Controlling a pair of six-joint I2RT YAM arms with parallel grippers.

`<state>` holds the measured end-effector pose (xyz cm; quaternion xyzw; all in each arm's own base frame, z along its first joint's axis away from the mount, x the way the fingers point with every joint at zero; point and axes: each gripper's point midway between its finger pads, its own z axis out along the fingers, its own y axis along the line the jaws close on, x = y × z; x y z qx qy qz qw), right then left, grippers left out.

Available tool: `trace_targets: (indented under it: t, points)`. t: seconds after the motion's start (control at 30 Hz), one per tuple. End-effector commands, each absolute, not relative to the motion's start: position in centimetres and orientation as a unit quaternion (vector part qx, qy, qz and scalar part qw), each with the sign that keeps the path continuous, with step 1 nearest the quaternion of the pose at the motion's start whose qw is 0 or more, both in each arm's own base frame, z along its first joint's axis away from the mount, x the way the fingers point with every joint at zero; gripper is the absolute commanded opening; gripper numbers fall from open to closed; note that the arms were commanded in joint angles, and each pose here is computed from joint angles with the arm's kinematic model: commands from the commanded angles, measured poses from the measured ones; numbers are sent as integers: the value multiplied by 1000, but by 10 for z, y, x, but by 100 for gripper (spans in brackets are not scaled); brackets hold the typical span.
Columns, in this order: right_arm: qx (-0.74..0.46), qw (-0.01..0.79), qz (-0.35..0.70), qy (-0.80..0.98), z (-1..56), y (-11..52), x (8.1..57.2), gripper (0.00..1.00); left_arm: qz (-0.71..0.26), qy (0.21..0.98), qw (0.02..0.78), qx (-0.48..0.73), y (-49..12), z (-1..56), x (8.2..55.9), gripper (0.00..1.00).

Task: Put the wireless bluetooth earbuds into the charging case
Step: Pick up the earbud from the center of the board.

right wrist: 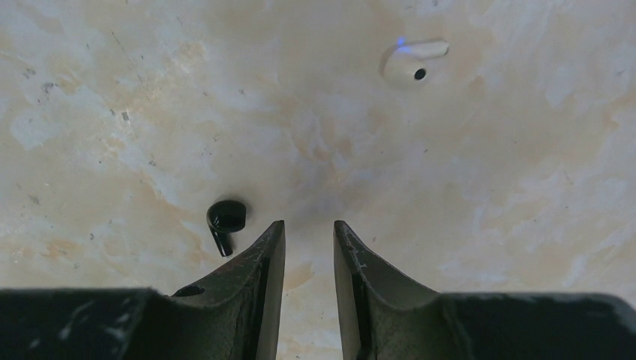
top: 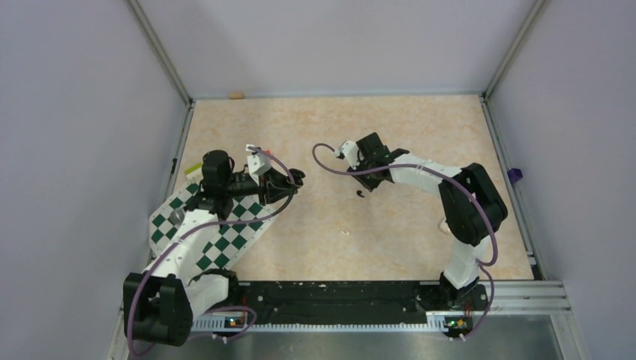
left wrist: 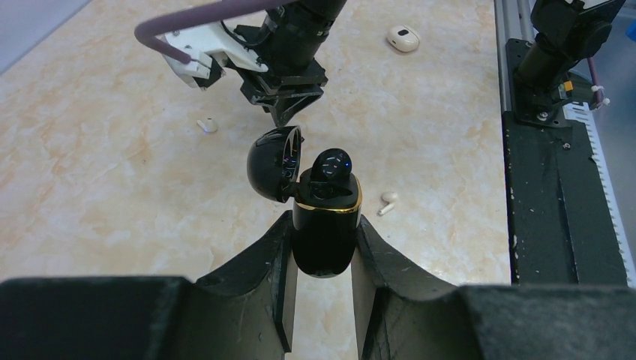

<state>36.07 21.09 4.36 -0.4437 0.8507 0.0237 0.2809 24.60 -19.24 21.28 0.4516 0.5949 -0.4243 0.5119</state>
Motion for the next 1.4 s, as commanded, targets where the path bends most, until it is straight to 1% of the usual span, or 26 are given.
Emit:
trace_targets:
  t: [0.0, 0.3, 0.47, 0.67, 0.73, 0.87, 0.97, 1.2, 1.37]
  points:
    - [-461, 247, 28, 852, 32, 205, 349, 30, -414, 570, 535, 466, -194, 227, 243, 0]
    - [-471, 202, 67, 856, 17, 211, 327, 30, -412, 567, 538, 469, -194, 229, 242, 0]
    - [-476, 193, 86, 854, 19, 223, 316, 31, -412, 566, 538, 470, -194, 229, 242, 0]
    - [-466, 186, 89, 860, 18, 235, 311, 37, -411, 565, 539, 471, -194, 229, 241, 0]
    - [-467, 183, 91, 861, 17, 238, 308, 45, -409, 563, 541, 472, -193, 230, 241, 0]
    - [-468, 195, 73, 859, 21, 241, 314, 47, -408, 563, 542, 473, -193, 230, 241, 0]
    - [-465, 218, 69, 855, 37, 240, 323, 48, -407, 562, 542, 474, -193, 230, 241, 0]
    - [-471, 258, 154, 829, 82, 230, 330, 52, -406, 563, 542, 474, -193, 229, 242, 0]
    - [-474, 251, 231, 812, 82, 229, 331, 52, -407, 565, 540, 473, -193, 228, 243, 0]
